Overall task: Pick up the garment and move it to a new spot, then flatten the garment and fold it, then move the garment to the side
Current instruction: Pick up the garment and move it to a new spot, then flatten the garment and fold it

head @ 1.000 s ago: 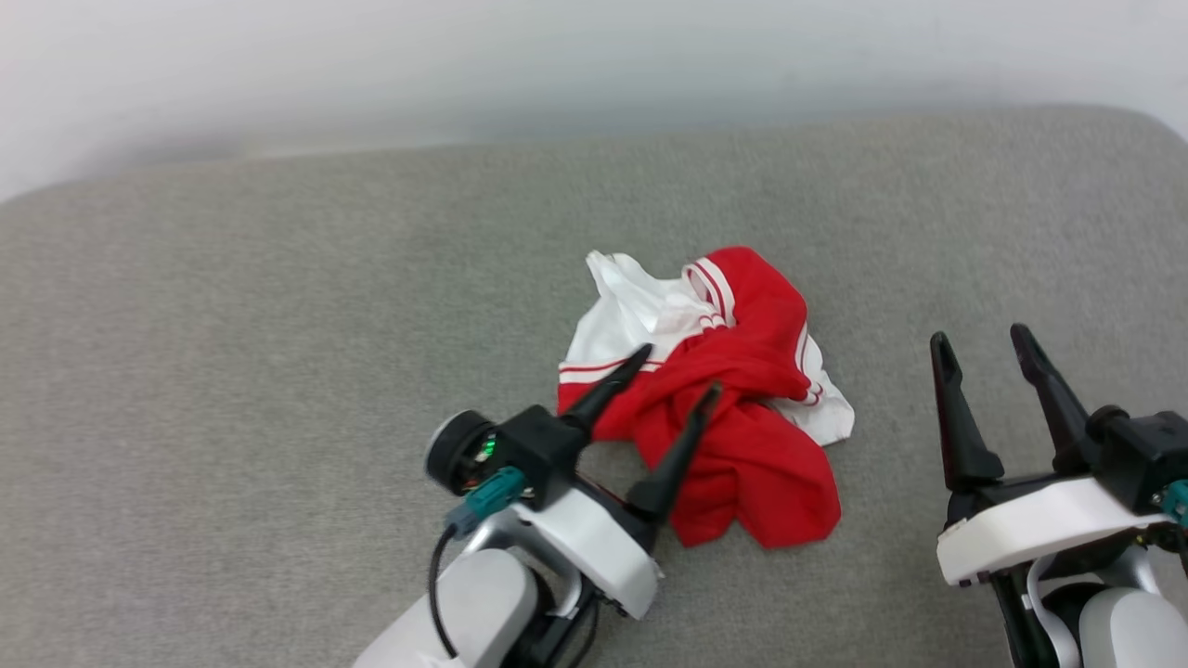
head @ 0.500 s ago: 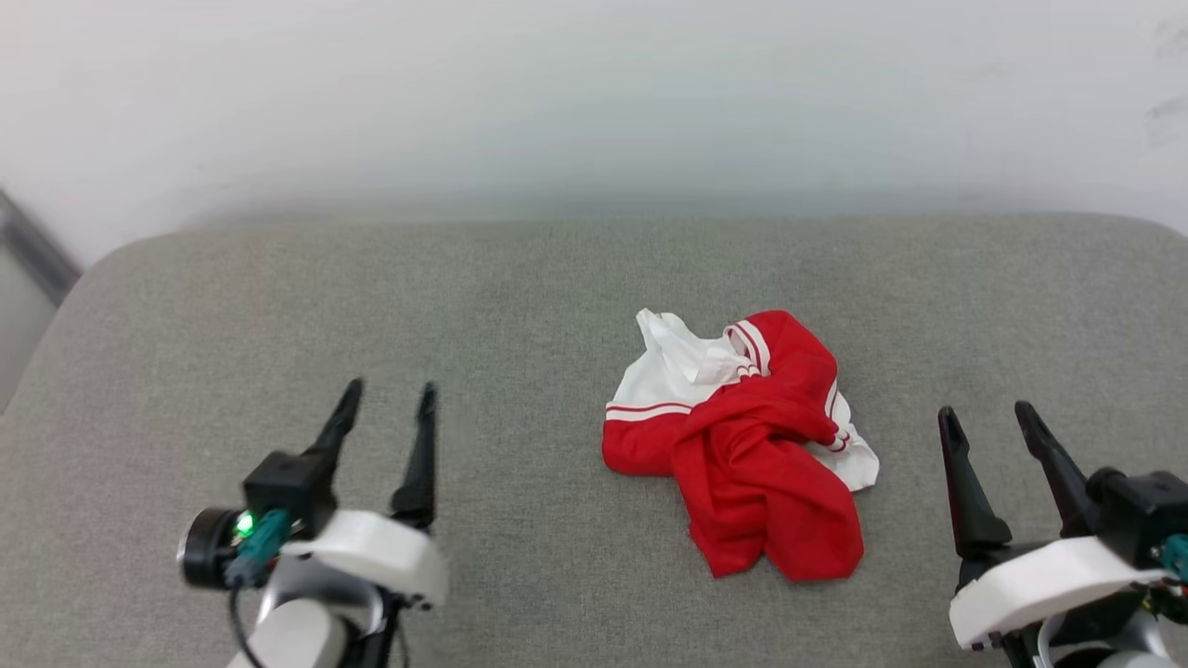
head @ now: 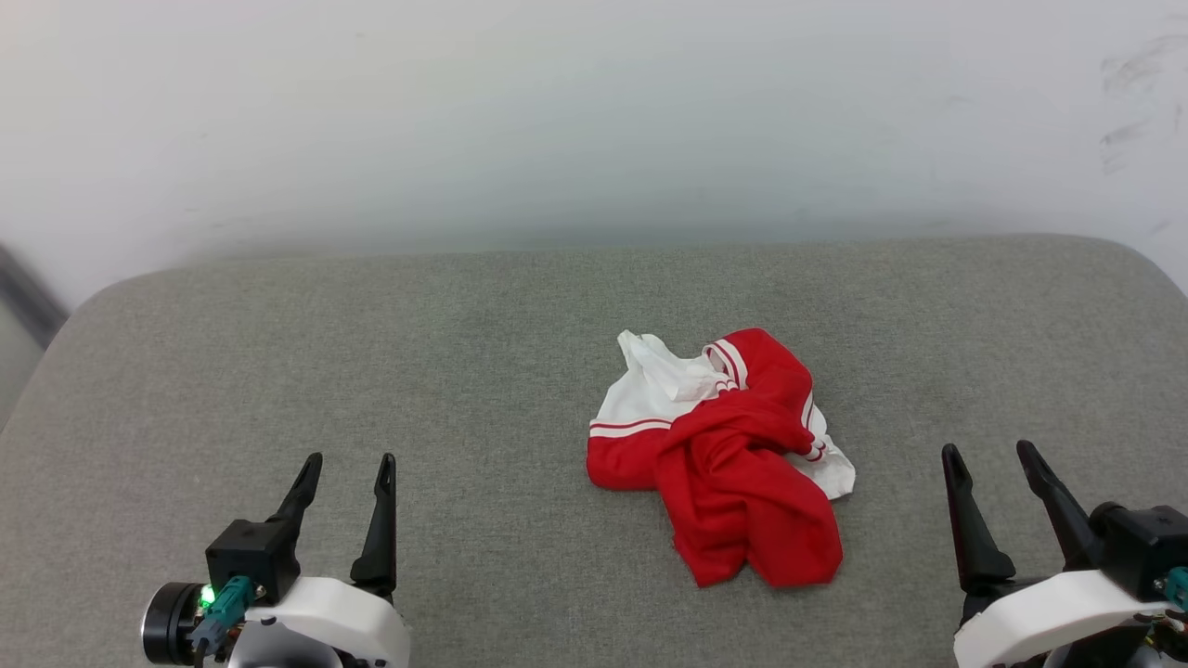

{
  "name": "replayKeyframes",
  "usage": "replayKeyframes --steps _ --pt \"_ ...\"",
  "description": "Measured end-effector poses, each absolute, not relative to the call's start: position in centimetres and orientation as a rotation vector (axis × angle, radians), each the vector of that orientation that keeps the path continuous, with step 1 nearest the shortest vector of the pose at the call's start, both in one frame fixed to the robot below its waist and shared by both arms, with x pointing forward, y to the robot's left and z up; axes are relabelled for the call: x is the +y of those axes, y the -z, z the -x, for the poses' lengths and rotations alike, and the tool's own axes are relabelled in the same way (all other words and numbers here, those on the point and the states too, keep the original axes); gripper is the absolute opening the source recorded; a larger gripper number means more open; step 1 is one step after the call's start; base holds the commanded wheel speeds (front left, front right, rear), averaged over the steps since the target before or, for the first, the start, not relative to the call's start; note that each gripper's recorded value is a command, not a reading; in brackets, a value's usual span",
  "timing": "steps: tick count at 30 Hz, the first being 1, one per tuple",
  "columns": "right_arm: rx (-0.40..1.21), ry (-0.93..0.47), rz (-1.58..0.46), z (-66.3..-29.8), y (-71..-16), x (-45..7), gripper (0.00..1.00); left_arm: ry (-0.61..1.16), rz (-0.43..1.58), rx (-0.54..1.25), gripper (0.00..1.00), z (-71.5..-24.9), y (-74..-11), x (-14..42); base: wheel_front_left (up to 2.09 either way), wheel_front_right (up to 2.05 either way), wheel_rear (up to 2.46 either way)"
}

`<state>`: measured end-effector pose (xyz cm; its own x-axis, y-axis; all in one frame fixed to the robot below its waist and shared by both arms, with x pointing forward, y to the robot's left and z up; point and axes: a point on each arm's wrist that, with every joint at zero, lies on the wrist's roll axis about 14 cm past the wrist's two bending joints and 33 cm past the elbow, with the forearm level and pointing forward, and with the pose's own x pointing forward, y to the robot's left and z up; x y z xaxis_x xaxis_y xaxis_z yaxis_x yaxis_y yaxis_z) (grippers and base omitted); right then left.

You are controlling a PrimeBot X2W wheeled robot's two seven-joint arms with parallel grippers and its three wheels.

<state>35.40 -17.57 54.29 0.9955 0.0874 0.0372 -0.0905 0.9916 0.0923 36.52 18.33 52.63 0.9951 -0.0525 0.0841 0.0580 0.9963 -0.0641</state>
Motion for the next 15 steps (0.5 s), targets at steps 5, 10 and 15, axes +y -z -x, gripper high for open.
replayKeyframes --steps 5,10,15 --pt "-0.033 -0.089 -0.095 -35.3 -54.3 -17.6 1.0 0.062 0.065 -0.08 1.0 -36.4 -52.6 18.1 0.0 0.0 0.0" --pt "-0.031 -0.092 -0.096 -35.4 -54.3 -17.5 1.0 0.064 0.065 -0.075 1.0 -36.4 -52.5 18.1 0.0 0.0 0.0" --pt "-0.022 -0.095 -0.097 -35.7 -54.0 -17.4 1.0 0.123 0.069 -0.077 1.0 -37.2 -53.1 16.8 0.0 0.0 0.0"
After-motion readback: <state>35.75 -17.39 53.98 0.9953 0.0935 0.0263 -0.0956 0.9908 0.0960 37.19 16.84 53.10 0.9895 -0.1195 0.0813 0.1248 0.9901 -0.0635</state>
